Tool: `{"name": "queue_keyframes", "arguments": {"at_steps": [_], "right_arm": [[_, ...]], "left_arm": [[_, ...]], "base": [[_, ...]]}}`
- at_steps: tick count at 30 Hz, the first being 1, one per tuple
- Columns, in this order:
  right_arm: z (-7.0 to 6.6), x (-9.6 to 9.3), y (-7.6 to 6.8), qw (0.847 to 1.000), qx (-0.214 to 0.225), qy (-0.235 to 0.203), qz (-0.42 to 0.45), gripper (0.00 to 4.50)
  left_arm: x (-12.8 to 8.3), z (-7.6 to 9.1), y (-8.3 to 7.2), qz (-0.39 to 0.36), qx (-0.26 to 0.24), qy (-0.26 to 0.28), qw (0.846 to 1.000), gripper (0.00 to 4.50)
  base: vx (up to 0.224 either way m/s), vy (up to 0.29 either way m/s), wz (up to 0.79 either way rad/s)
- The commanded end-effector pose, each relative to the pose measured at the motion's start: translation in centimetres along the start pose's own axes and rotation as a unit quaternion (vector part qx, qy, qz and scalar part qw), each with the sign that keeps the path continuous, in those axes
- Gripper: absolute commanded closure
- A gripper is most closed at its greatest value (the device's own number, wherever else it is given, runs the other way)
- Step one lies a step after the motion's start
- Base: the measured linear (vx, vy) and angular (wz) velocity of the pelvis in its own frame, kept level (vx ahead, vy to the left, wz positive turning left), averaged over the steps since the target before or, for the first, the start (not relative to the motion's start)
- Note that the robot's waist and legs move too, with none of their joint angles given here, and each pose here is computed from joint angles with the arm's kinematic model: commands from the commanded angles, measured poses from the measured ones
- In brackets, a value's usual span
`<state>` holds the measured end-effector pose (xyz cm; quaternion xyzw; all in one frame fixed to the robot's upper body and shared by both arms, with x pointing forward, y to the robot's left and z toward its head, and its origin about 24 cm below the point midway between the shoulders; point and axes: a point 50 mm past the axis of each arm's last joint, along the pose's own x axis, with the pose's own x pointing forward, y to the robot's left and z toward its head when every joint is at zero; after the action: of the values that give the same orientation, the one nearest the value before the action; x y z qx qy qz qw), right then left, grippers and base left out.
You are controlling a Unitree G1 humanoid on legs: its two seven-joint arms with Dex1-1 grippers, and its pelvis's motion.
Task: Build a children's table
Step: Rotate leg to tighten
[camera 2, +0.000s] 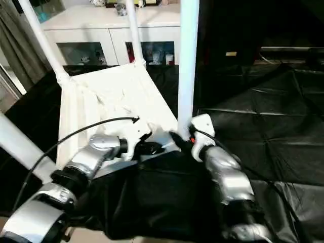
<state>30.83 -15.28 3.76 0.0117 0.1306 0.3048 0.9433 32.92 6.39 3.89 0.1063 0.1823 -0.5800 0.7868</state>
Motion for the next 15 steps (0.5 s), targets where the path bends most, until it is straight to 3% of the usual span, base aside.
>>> {"name": "queue_keyframes", "arguments": {"at_steps": [1,11,15], "right_arm": [[-1.4,0.4,3.7,0.986,-0.006,0.047,0.162,0.63],[-0.6,-2.9,1.2,0.967,-0.053,0.083,0.234,0.63],[-0.1,-3.6,0.4,0.964,-0.059,0.091,0.242,0.89]], "left_arm": [[0.2,1.7,-0.9,-0.066,0.046,-0.025,0.996,4.5],[-2.9,0.5,-0.8,-0.145,0.055,0.009,0.988,4.5],[-3.7,0.2,-0.7,-0.16,0.056,0.018,0.985,4.5]], "base": [[0.0,0.0,0.0],[0.0,0.0,0.0],[0.0,0.0,0.0]]}}
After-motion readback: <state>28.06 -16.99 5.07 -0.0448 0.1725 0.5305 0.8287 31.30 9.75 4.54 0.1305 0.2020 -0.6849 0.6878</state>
